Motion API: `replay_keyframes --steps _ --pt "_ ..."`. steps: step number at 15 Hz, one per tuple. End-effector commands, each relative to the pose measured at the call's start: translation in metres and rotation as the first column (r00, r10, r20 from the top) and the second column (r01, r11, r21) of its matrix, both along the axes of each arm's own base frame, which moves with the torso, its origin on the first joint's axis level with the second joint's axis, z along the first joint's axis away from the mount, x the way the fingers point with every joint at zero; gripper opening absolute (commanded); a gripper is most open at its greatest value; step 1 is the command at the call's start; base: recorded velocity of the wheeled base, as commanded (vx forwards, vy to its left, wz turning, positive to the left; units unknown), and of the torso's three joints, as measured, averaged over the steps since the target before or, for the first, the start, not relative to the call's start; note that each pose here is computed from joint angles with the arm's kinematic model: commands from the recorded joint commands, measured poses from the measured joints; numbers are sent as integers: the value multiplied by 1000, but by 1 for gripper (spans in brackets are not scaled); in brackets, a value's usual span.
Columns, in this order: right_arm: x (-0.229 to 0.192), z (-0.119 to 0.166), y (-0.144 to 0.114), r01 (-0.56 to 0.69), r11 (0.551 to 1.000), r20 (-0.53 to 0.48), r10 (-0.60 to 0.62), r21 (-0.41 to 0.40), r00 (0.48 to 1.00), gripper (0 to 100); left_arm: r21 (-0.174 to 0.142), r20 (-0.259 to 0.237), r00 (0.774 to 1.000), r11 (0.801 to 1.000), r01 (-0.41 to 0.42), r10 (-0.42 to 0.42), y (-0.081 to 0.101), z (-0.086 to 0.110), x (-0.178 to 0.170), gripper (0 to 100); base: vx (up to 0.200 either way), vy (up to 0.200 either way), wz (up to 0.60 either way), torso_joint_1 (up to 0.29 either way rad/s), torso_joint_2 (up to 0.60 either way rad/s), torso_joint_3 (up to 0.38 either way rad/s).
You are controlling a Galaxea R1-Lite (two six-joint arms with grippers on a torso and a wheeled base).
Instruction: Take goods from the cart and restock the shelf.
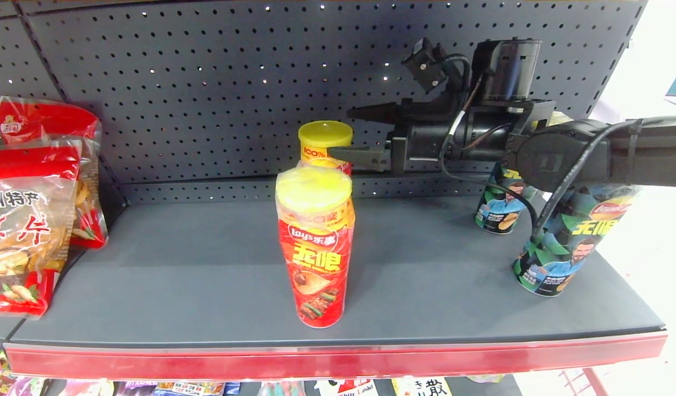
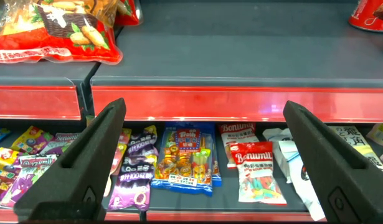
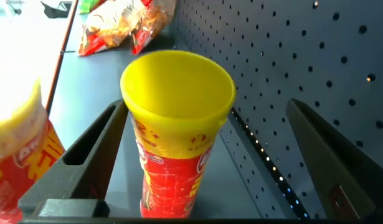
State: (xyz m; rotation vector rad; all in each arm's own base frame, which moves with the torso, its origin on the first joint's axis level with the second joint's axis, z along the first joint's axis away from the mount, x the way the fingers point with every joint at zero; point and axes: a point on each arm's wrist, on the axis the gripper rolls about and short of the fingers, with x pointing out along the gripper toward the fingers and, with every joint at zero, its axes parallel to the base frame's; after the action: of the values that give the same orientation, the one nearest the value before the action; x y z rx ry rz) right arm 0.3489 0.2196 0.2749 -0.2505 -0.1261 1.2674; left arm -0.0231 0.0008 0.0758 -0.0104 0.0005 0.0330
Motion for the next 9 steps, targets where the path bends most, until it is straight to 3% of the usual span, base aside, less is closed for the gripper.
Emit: replay_keyframes --steps 1,9 --pt "-4 9 -1 -3 1000 16 3 14 1000 100 0 -1 1000 1000 -1 1 0 0 0 100 0 0 0 0 0 0" --pt "-21 43 -10 -8 998 87 2 67 996 100 0 -2 1000 1000 -1 1 0 0 0 100 0 0 0 0 0 0"
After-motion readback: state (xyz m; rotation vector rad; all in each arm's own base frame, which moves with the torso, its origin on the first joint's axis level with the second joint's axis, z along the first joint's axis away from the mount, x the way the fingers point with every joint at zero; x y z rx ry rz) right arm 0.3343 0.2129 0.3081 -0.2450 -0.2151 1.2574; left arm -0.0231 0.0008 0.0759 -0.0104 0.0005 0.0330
